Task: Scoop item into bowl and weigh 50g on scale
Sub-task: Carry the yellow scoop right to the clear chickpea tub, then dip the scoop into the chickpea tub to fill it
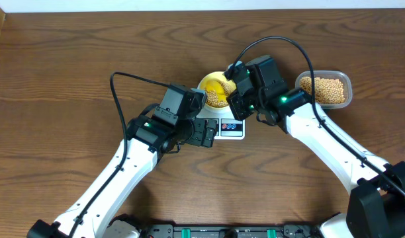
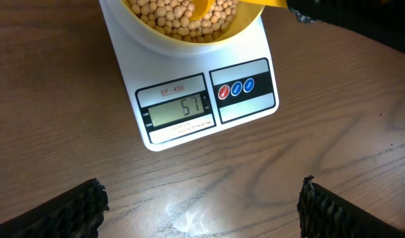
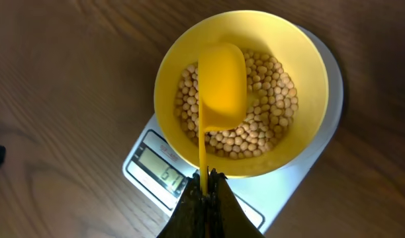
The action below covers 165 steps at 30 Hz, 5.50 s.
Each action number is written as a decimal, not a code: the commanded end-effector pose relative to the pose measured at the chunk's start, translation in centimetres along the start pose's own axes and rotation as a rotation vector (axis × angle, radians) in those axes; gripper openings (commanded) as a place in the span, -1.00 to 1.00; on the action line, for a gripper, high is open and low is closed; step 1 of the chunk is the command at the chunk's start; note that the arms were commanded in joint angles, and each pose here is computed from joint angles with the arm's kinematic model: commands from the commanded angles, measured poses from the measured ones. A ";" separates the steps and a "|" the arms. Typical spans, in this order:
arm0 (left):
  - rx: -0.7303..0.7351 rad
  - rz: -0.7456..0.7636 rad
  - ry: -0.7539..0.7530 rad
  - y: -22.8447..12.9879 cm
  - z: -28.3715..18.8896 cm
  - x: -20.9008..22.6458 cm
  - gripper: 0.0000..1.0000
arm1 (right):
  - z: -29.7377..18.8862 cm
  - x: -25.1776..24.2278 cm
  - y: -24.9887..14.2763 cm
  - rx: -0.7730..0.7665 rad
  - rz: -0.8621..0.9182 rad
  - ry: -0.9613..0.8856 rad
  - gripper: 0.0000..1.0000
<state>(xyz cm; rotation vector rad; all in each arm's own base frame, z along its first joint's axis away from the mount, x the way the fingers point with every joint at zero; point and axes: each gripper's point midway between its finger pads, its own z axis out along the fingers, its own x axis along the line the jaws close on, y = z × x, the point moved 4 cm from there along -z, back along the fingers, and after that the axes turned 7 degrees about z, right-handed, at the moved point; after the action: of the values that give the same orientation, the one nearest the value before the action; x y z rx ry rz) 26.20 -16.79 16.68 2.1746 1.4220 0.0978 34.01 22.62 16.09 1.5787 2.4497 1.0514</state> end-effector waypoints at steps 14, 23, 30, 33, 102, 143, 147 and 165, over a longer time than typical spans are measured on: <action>-0.004 0.006 -0.012 -0.2 -0.2 -0.1 0.89 | -1.0 -4.0 1.4 -0.056 0.333 0.028 -0.98; -0.004 0.006 -0.012 -0.2 -0.2 -0.1 0.88 | -2.2 -4.0 1.9 -0.047 0.405 0.207 -0.98; -0.004 0.006 -0.012 -0.2 -0.2 -0.1 0.89 | -2.9 -3.2 3.6 -0.119 0.355 0.278 -0.98; -0.004 0.006 -0.012 -0.2 -0.2 -0.1 0.88 | -4.0 -3.6 4.6 -0.173 0.356 0.278 -0.98; -0.004 0.006 -0.012 -0.2 -0.2 -0.1 0.88 | -17.3 -17.8 -3.7 0.006 0.224 -0.904 -0.98; -0.004 0.006 -0.012 -0.2 -0.2 -0.1 0.88 | -15.1 -7.2 9.7 -0.592 0.213 0.063 -0.98; -0.004 0.006 -0.012 -0.2 -0.2 -0.1 0.89 | -15.0 -7.7 10.3 -0.619 0.206 0.048 -0.98; -0.004 0.006 -0.012 -0.2 -0.2 -0.1 0.88 | -17.8 -16.9 9.6 -0.726 0.351 -0.386 -0.98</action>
<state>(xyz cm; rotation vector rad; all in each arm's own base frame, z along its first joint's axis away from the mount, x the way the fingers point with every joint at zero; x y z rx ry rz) 26.20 -16.80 16.69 2.1743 1.4215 0.0976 42.66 3.78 30.16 1.7185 1.3891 1.3700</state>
